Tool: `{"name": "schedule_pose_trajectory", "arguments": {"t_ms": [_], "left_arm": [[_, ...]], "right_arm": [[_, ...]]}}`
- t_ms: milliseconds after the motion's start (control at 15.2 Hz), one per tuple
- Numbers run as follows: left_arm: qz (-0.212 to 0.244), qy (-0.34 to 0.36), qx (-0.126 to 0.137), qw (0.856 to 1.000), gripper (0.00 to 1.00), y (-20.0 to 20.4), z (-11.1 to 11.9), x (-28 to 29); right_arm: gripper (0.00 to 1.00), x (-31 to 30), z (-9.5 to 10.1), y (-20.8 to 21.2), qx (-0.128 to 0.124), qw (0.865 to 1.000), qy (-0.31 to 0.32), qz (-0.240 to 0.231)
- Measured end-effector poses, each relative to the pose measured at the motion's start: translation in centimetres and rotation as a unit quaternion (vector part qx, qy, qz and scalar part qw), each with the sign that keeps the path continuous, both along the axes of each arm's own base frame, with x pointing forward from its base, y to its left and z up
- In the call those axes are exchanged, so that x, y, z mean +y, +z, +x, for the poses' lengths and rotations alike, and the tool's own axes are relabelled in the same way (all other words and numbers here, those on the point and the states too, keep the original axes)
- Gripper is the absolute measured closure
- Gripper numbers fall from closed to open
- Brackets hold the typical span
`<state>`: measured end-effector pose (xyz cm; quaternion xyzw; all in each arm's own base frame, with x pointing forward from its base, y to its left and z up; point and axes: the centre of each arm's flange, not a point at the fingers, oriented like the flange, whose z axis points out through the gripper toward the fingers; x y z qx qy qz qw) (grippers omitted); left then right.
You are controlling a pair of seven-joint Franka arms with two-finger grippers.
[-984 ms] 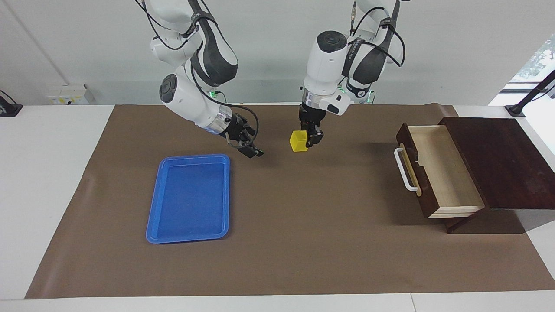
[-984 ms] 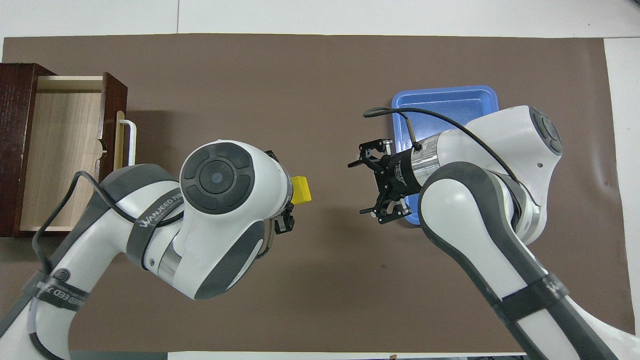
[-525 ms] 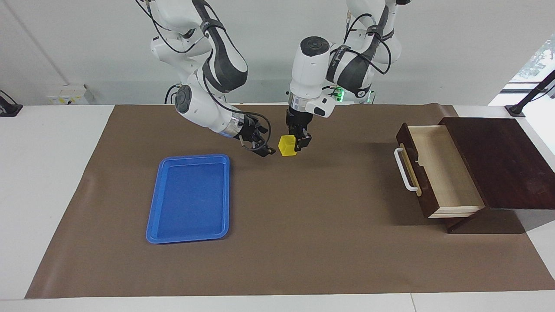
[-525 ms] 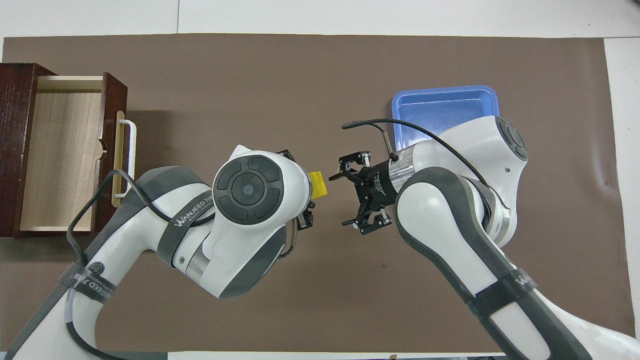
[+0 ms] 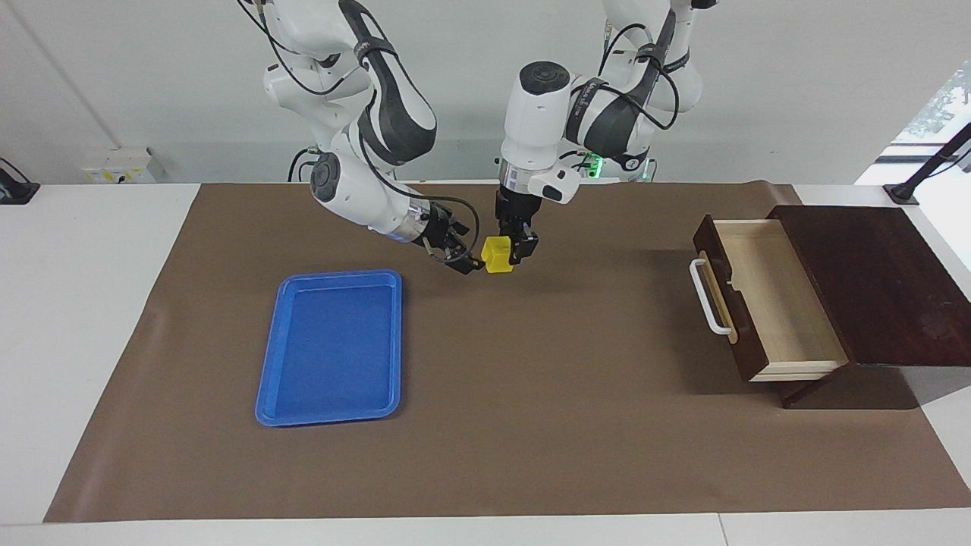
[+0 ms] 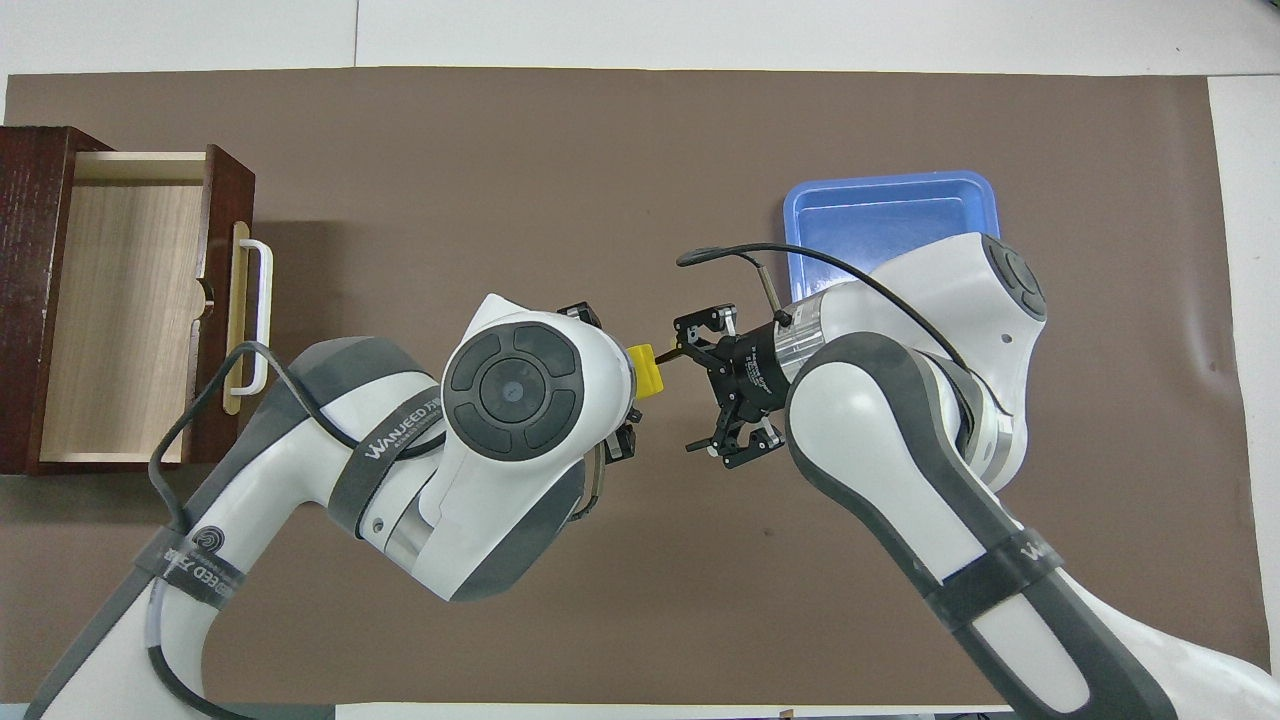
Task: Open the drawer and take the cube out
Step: 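Grasp the cube with the right gripper while the left gripper releases it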
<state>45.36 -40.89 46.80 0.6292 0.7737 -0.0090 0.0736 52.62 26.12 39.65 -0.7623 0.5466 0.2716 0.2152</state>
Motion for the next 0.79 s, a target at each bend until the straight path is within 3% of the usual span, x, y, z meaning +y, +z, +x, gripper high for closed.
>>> {"name": "schedule_pose_trajectory", "arguments": {"t_ms": [525,787], "left_arm": [[0.0,-0.004,0.0,1.0,0.45,-0.2,-0.2,-0.4],[0.0,-0.004,0.0,1.0,0.45,-0.2,-0.3,-0.4]], "right_arm": [[0.0,0.6,0.8,0.6,-0.014,1.0,-0.004,0.004],[0.0,2.5,0.1,0.4,-0.022,1.0,0.008,0.002]]}}
